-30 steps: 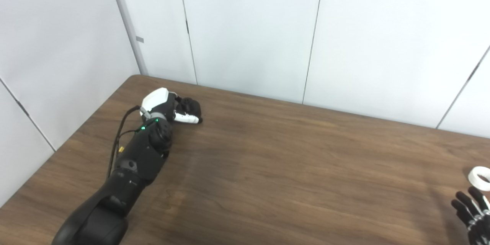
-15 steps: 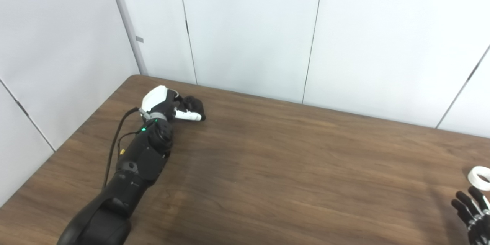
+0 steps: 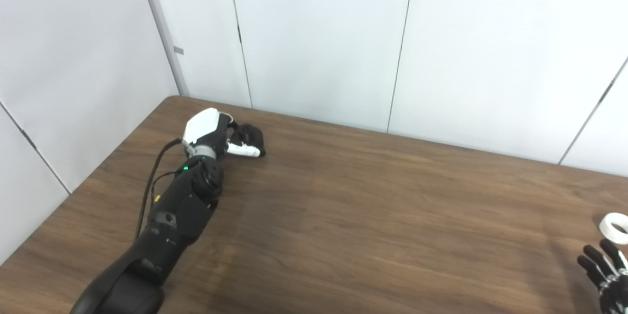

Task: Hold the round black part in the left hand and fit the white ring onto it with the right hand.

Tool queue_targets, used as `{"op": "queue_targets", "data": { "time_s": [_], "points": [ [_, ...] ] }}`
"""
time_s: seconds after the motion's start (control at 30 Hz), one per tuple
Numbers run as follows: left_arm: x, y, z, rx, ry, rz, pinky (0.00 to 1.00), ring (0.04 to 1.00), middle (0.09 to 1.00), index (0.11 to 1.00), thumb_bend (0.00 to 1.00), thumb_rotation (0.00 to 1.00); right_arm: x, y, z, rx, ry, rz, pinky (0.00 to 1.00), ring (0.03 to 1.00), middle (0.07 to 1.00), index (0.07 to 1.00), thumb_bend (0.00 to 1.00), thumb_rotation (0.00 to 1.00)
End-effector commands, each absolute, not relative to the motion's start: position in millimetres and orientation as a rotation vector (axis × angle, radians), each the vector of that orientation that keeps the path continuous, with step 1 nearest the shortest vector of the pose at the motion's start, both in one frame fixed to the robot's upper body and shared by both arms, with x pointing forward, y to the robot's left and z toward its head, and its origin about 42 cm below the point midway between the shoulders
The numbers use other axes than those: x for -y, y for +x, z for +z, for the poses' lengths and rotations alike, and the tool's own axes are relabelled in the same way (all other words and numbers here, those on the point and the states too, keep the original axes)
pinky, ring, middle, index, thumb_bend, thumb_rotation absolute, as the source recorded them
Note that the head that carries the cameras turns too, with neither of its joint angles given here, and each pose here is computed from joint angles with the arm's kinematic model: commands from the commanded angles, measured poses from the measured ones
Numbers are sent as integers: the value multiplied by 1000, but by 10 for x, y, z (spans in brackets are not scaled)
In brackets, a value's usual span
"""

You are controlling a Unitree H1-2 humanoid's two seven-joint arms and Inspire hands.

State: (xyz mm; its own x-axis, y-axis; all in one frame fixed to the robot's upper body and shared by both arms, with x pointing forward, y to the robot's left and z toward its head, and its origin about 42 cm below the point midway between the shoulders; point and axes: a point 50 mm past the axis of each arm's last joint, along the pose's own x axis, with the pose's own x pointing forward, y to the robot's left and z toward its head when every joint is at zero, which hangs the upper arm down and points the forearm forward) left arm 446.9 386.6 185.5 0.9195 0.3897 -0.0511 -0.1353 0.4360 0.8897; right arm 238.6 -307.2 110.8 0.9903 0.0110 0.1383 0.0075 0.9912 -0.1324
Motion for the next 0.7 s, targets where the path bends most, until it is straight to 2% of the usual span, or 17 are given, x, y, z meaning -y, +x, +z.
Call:
{"op": "queue_targets", "data": {
  "time_s": [0.0,0.23,0.67],
  "points": [
    [-3943,4516,2182,-179,1126,385,1000,922,800,484,523,48,2996,2165,721,15,-77,-14,954,900,909,954,543,1000],
    [-3841,4436,2216,-161,1115,341,1000,908,786,483,523,48,2978,2190,706,14,-92,-13,946,898,907,950,553,1000],
    [-3353,4159,2280,-96,1086,209,1000,918,792,482,523,49,2971,2190,701,17,-89,-7,950,896,906,945,560,1000]
  ]
}}
